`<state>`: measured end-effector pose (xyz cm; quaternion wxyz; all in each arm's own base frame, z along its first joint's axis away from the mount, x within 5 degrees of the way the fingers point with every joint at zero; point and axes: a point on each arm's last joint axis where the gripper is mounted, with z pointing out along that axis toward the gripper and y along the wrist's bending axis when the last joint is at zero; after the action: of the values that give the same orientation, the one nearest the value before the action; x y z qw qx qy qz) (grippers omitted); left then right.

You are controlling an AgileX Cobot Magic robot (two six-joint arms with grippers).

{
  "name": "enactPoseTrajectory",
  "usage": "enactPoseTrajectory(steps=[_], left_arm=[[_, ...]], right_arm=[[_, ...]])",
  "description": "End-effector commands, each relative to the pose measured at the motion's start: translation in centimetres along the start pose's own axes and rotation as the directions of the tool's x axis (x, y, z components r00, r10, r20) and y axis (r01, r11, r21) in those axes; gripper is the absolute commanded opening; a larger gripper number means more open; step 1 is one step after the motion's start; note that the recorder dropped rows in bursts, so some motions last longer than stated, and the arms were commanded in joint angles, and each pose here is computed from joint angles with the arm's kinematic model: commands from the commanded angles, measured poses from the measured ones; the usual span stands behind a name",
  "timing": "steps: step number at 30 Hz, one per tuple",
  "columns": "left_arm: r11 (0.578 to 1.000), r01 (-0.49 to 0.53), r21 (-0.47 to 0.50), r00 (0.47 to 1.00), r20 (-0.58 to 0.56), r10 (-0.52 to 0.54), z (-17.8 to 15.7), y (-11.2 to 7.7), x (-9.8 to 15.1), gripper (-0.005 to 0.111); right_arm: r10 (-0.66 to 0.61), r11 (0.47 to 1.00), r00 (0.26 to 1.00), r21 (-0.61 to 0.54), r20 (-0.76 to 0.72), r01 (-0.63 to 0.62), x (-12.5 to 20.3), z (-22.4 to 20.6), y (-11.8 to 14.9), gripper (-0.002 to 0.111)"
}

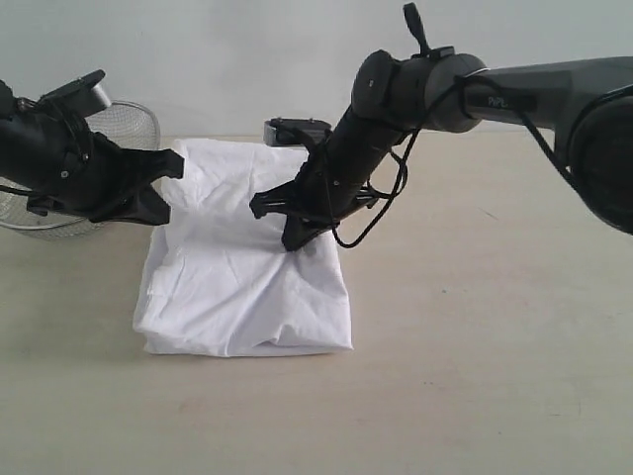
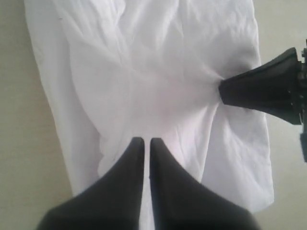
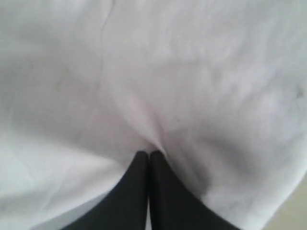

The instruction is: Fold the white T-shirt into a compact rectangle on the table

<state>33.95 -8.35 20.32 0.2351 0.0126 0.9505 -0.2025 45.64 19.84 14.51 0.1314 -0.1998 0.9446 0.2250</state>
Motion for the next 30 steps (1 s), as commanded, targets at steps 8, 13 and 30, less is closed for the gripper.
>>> enactPoseTrajectory(steps=[8, 13, 30], left_arm=[[0.998, 0.045, -0.039, 0.999, 0.027, -0.044, 0.3, 1.1, -0.4, 0.004], [0.966, 0.032, -0.256, 0.998, -0.043, -0.044, 0.7, 3.4, 0.7, 0.004], [0.948, 0.101, -0.300, 0.994, -0.018, -0.112, 8.2, 6.5, 1.3, 0.004]], right_arm=[[0.047, 0.997, 0.981, 0.050, 0.188, -0.058, -1.8, -8.7, -2.3, 0.000], [0.046, 0.982, 0.995, 0.180, 0.086, -0.061, -0.7, -6.2, -5.6, 0.000], [0.072, 0.986, 0.993, 0.145, 0.098, -0.086, -0.5, -2.8, -6.1, 0.000]])
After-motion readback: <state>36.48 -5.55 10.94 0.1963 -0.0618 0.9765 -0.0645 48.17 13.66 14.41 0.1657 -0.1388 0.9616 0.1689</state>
